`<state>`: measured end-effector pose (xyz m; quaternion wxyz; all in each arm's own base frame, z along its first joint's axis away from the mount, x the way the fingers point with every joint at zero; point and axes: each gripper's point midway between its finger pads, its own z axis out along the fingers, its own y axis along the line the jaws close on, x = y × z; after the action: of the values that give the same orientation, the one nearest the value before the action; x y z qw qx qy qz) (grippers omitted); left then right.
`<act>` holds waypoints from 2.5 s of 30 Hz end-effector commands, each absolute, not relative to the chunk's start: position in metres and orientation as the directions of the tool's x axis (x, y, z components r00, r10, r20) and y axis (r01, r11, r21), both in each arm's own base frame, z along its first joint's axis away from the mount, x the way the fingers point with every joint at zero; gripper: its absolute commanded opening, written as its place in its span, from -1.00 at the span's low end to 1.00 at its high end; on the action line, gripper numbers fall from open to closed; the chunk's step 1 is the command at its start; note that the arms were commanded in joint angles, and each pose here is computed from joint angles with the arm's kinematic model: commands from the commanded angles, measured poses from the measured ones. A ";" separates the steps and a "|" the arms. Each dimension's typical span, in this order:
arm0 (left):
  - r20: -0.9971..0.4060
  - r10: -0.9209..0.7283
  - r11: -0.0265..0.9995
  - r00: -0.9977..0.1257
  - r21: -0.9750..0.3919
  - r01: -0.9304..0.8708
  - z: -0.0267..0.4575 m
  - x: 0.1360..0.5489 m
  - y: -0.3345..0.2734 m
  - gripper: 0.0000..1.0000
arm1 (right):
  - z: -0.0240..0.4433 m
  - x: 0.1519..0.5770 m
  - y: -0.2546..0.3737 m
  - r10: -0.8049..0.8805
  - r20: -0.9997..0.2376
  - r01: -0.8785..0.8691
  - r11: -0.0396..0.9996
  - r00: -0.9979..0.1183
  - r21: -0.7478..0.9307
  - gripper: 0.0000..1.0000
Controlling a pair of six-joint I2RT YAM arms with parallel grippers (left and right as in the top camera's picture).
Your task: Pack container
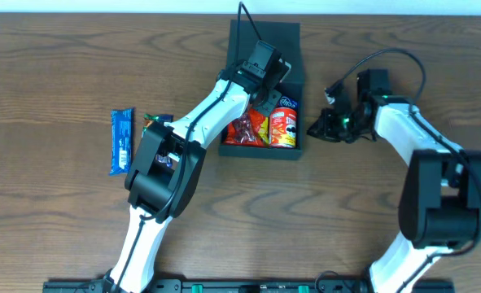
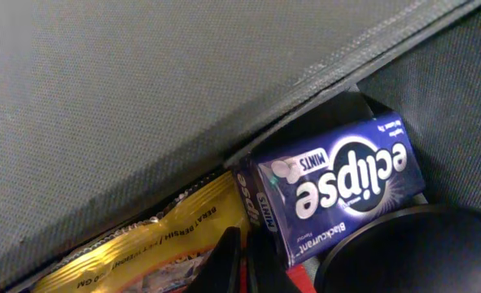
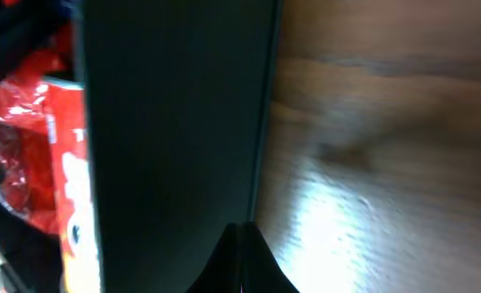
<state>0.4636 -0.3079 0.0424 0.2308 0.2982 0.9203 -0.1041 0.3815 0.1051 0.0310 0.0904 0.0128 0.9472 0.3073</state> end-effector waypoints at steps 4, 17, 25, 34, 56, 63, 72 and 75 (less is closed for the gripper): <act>-0.516 0.433 0.835 -0.739 -0.080 0.545 0.061 0.468 -0.311 -0.88 | 0.031 0.383 0.141 0.053 -0.163 -0.070 0.744 -0.985 0.665 -0.97; -0.501 0.403 0.832 -0.766 -0.148 0.535 0.059 0.461 -0.318 -0.88 | 0.034 0.391 0.150 0.061 -0.189 -0.084 0.735 -0.980 0.673 -0.98; -0.596 0.399 0.849 -0.697 -0.047 0.526 0.107 0.487 -0.306 -0.88 | 0.034 0.390 0.150 0.062 -0.186 -0.081 0.735 -0.981 0.673 -0.97; -0.578 0.409 0.847 -0.706 -0.047 0.530 0.110 0.480 -0.302 -0.88 | 0.033 0.390 0.150 0.062 -0.187 -0.081 0.738 -0.980 0.670 -0.97; -0.461 0.440 0.808 -0.771 -0.172 0.564 0.055 0.454 -0.314 -0.88 | 0.033 0.390 0.150 0.062 -0.186 -0.080 0.738 -0.981 0.671 -0.97; -0.414 0.452 0.813 -0.790 -0.172 0.556 0.036 0.443 -0.307 -0.88 | 0.033 0.391 0.148 0.067 -0.186 -0.077 0.738 -0.980 0.670 -0.97; -0.361 0.460 0.821 -0.811 -0.173 0.544 0.006 0.438 -0.303 -0.88 | 0.033 0.391 0.148 0.066 -0.184 -0.076 0.738 -0.981 0.670 -0.97; -0.371 0.458 0.820 -0.807 -0.172 0.545 0.007 0.440 -0.304 -0.88 | 0.033 0.390 0.148 0.066 -0.182 -0.074 0.738 -0.981 0.671 -0.97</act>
<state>0.4451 -0.3091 0.0293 0.1785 0.2671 0.9359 -0.1445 0.3949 0.1385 0.0338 0.1101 -0.0003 0.9323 0.3444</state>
